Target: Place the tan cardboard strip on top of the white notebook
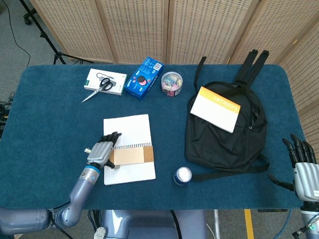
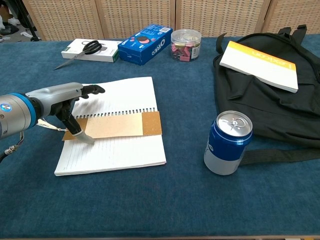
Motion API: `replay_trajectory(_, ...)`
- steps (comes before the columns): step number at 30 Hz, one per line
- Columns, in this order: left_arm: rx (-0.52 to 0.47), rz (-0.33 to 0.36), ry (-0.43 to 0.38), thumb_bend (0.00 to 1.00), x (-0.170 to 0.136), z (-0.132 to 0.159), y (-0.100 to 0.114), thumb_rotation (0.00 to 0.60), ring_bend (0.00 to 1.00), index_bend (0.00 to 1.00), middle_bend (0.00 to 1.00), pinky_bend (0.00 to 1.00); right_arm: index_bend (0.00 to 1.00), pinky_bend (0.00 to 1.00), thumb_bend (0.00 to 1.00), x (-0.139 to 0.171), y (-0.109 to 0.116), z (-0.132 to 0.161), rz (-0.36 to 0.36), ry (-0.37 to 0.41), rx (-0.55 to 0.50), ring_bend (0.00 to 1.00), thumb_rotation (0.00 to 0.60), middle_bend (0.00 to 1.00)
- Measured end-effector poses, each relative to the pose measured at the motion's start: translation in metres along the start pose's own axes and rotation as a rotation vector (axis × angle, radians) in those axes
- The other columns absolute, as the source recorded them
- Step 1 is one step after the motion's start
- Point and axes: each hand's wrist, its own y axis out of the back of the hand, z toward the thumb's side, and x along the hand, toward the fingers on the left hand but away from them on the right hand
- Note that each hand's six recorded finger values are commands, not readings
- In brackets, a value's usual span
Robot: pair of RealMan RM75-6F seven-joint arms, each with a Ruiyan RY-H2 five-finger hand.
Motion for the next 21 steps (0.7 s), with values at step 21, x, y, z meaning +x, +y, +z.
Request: replay_trajectory(21,0.026,0.149,-0.071,0.00,-0.042,-0.028,0.058,0.600,0.00,0.00,0.00,0.00,0.07,0.00,0.16,0.001,-0.003,0.004,-0.004,0.015,0.010,0.00,0.600,0.00)
